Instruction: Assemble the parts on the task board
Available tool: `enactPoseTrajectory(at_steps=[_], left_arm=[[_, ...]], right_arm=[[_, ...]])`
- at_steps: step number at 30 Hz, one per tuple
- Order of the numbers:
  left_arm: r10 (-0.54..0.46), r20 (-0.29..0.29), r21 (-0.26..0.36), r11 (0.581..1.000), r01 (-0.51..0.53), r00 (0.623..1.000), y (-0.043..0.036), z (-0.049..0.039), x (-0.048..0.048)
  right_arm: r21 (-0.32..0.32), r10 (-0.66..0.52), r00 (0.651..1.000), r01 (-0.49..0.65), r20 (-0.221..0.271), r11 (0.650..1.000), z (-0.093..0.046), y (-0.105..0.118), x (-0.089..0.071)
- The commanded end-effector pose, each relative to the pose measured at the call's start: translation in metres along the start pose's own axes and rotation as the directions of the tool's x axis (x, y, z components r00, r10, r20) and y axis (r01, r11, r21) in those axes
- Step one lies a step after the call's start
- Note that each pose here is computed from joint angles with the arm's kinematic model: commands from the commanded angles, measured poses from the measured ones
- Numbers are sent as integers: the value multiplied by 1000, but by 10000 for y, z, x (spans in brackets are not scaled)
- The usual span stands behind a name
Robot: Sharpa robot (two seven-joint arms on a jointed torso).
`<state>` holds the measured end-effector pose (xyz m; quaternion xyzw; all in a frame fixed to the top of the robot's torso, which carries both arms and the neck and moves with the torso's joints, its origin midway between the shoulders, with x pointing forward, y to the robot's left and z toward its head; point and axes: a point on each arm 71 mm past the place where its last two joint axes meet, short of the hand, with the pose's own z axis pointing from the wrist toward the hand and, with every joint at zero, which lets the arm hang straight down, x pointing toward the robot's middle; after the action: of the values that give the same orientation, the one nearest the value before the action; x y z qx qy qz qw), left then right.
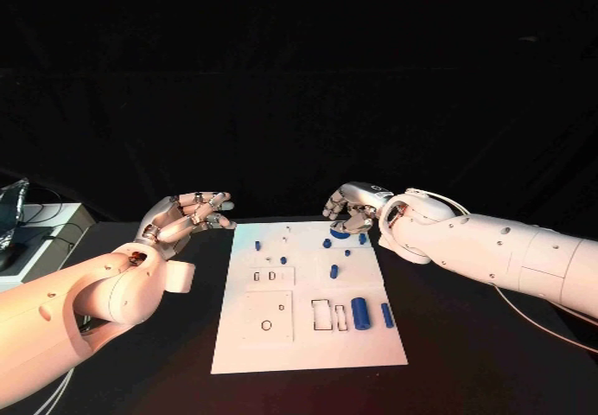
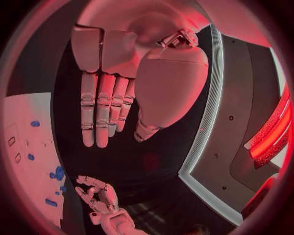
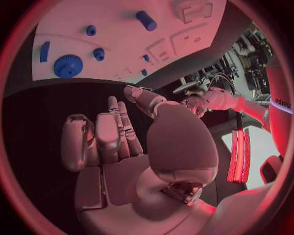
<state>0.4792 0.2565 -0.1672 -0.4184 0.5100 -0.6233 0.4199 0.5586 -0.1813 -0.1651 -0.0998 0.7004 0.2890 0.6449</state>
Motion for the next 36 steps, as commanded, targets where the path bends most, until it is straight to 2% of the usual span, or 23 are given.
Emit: enactPoseTrajectory(at_steps=[1,8,14,36], left_arm=[[1,-38,13,1000,0,999,-54,-14,59],[-1,-49,33,999,3,999,-164,-27,90],[-3,-53,42,999,5,999,-210,-29,102],[-3,-53,46,999,5,999,-234,-29,90]], right_arm=[[12,-206,976,208,-74,978,9,44,41],[-6,-307,946,308,-106,951,40,138,71],[-2,-344,930,347,-131,938,37,140,89],[10,-379,918,383,-119,924,64,63,90]])
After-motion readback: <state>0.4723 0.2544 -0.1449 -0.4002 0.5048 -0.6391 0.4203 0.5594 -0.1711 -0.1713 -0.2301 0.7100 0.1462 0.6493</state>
